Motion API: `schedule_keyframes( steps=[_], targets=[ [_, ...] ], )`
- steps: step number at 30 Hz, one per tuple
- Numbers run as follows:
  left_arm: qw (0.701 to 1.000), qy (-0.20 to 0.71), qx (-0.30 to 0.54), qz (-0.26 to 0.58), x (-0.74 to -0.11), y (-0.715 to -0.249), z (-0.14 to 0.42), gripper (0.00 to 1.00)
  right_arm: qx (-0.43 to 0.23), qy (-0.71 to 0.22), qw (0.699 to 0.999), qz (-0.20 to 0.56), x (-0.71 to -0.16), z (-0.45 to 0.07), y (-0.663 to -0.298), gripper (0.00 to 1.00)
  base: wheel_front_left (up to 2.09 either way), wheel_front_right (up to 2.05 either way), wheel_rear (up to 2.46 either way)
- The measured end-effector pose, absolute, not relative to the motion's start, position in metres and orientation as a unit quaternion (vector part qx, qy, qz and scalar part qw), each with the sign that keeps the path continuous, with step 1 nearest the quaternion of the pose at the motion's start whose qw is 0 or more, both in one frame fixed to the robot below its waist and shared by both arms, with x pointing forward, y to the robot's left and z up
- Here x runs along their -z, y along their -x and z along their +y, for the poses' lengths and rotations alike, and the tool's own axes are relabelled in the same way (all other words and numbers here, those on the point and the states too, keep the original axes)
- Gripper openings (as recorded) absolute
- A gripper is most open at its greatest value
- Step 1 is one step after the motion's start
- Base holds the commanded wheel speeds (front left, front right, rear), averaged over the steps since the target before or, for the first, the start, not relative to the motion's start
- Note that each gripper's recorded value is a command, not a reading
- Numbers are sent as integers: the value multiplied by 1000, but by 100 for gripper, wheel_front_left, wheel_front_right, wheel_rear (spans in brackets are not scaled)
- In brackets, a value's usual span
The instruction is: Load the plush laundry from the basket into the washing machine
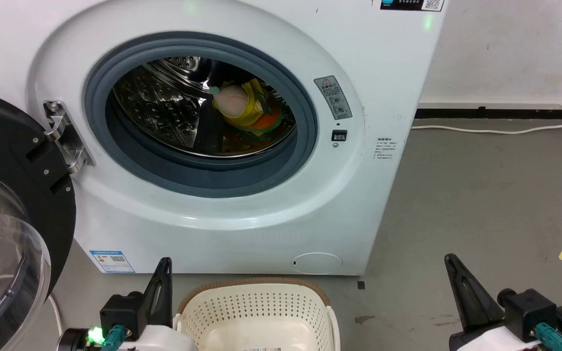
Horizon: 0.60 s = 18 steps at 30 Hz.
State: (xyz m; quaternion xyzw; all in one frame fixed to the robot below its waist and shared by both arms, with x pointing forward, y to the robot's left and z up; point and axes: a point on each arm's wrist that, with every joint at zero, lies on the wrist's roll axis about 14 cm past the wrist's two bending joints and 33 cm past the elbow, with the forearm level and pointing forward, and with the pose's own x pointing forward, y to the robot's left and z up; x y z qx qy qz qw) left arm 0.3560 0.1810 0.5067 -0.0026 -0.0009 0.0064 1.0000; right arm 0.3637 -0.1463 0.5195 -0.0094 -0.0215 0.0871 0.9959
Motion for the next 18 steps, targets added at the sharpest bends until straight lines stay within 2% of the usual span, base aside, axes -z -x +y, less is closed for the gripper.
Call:
schedule_keyframes(
  steps=[18],
  targets=[
    [1000,-2,-4,3,-511,-360,178,0,-81,13,997,-14,-522,-150,-366,0,0,0,0]
  ],
)
